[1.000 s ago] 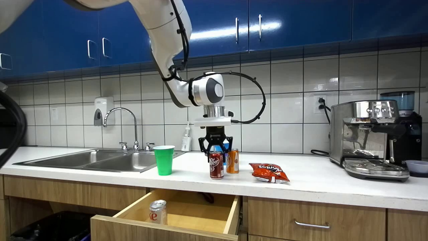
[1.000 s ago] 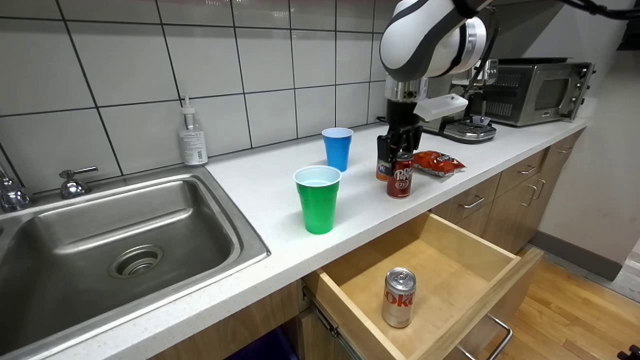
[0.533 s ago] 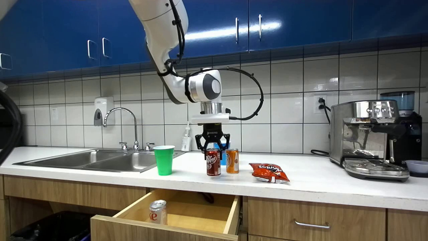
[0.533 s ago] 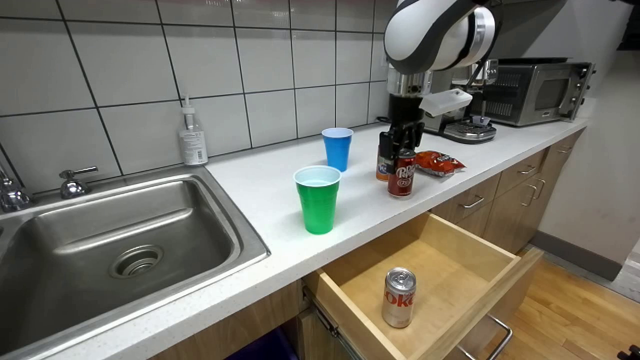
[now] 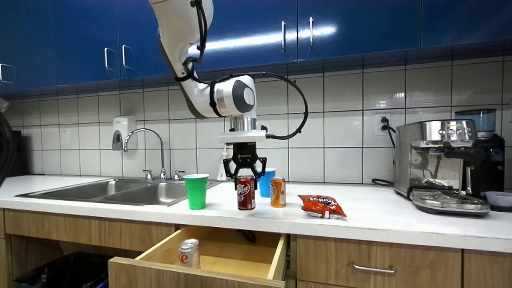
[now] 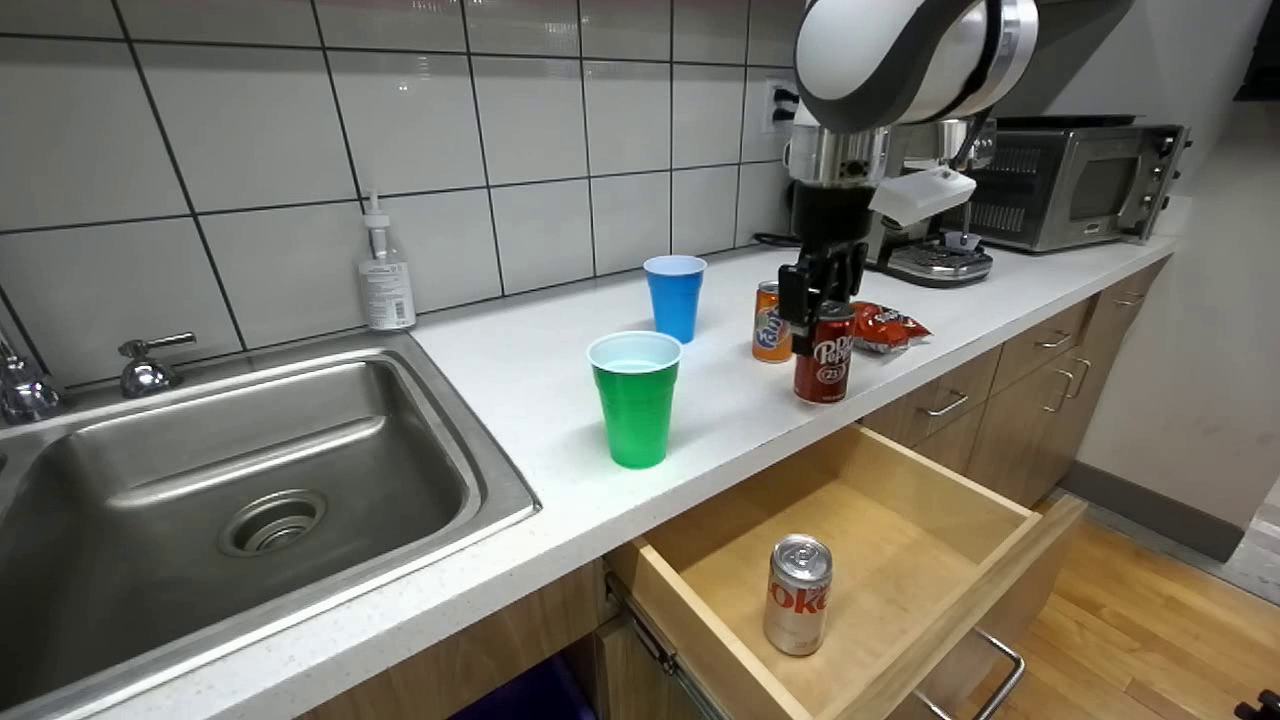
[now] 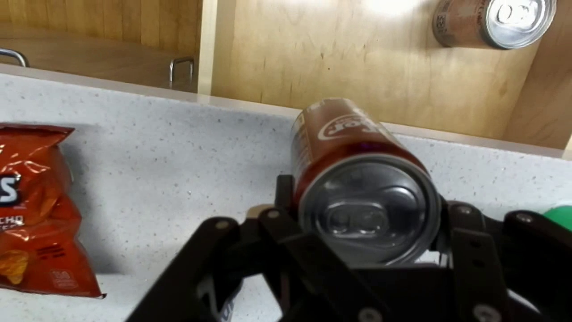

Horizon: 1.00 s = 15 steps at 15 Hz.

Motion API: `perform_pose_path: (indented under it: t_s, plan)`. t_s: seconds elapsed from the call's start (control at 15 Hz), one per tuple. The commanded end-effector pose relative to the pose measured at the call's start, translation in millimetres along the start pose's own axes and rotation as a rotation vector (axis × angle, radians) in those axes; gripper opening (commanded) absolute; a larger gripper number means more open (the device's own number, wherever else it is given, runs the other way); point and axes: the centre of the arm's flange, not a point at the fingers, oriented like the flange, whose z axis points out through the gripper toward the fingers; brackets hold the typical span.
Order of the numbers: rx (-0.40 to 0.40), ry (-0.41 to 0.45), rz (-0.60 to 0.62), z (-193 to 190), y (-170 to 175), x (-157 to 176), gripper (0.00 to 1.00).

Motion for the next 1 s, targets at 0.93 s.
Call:
perform_pose_path:
  t_s: [0.93]
  plan:
    - [-0.037,-0.016,-0.181,29,-58,-63,0.38]
